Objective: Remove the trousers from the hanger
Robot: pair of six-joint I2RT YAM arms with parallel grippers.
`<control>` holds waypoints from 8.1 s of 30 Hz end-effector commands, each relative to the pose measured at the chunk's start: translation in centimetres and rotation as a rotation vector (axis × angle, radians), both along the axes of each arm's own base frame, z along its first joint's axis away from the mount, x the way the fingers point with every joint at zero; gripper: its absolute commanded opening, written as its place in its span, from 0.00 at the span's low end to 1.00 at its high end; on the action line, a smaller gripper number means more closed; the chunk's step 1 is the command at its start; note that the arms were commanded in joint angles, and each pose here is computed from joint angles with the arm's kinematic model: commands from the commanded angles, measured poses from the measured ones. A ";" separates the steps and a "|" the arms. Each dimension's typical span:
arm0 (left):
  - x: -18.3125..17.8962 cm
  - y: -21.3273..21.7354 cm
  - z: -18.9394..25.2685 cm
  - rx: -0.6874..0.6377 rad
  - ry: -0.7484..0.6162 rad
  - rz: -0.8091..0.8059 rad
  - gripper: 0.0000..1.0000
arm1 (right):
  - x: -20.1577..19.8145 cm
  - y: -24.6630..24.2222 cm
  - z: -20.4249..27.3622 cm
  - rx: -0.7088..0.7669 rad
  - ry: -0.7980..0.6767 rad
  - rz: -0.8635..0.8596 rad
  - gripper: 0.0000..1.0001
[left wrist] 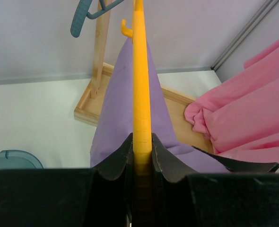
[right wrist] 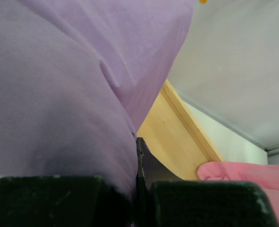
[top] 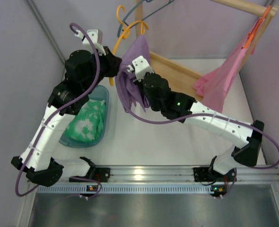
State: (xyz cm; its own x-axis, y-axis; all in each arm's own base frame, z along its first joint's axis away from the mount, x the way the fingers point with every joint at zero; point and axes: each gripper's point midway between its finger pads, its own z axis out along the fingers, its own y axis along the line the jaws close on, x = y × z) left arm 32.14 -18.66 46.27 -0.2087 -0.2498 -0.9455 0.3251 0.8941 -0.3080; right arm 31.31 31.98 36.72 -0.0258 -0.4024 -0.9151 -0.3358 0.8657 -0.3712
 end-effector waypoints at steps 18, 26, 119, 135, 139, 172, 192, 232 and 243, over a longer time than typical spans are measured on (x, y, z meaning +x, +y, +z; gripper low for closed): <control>0.8 1.1 4.5 -0.064 -0.163 0.068 0.00 | -1.1 -8.2 13.8 0.058 -0.306 -0.187 0.00; 0.9 -0.5 4.2 -0.126 -0.125 0.011 0.00 | -0.8 -5.9 13.0 0.127 -0.292 -0.120 0.00; 0.9 0.6 2.5 -0.129 -0.078 0.070 0.00 | 1.2 -6.5 16.6 0.372 -0.305 -0.205 0.00; 0.8 -0.2 -4.8 -0.123 0.084 0.064 0.00 | 0.1 -8.6 25.8 0.473 -0.514 -0.233 0.00; 0.9 0.2 -7.6 -0.099 0.135 0.098 0.00 | -0.4 -9.4 28.3 0.493 -0.579 -0.248 0.00; -4.5 8.4 -15.5 -0.055 0.301 0.402 0.00 | -3.1 -5.9 36.3 0.739 -0.847 -0.019 0.00; -9.1 19.6 3.9 -0.006 -0.100 0.742 0.00 | -0.8 10.3 22.4 0.670 -0.367 0.435 0.00; -10.8 21.3 7.7 -0.032 -0.184 0.769 0.00 | -1.5 27.6 3.7 0.598 -0.196 0.534 0.00; -10.3 20.0 6.8 -0.037 -0.183 0.698 0.00 | -2.4 28.8 -4.8 0.368 -0.067 0.566 0.00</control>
State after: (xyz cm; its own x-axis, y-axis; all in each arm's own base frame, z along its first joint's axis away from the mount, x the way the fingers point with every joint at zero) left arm 21.69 1.73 52.26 0.1329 -0.2709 -0.9534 -0.3067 0.9035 -0.2995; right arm 30.38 60.48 30.59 0.1446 -0.0128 -0.9894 -0.7413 0.6610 -0.1169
